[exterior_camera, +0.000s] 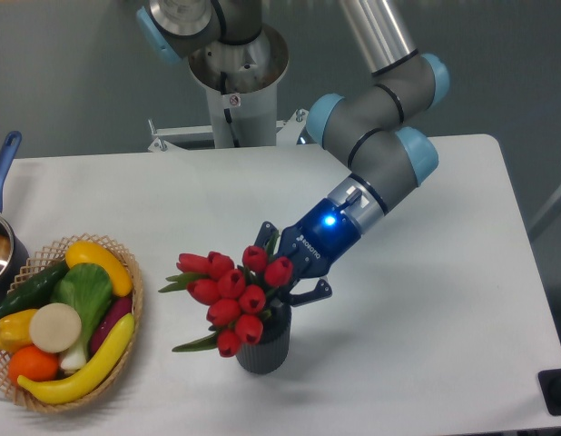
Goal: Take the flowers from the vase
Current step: 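Lift the tulip bunch up out of the grey vase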
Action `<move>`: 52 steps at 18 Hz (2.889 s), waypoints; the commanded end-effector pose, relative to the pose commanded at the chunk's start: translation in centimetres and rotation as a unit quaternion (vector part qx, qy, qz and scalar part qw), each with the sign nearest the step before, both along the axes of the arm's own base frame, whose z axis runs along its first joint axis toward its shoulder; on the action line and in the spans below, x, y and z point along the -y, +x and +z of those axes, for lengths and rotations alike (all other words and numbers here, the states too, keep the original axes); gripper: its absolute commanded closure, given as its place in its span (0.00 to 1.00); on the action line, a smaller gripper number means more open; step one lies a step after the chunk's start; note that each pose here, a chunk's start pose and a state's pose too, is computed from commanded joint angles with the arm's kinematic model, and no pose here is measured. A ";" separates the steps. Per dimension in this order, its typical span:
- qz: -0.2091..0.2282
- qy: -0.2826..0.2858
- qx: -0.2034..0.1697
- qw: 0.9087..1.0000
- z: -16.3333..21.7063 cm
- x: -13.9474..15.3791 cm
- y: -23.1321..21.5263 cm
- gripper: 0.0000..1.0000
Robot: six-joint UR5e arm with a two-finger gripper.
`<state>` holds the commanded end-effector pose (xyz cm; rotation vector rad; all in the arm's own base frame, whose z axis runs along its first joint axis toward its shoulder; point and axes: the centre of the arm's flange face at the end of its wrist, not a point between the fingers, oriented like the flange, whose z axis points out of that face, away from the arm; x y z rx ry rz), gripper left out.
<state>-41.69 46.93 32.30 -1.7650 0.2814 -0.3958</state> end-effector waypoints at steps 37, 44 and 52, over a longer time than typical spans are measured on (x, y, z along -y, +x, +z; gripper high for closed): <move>0.028 0.071 0.078 0.994 12.5 2.7 -5.0 0.62; 0.042 0.081 0.080 0.993 14.8 4.4 -7.0 0.62; 0.080 0.084 0.069 0.991 14.7 8.1 -10.2 0.62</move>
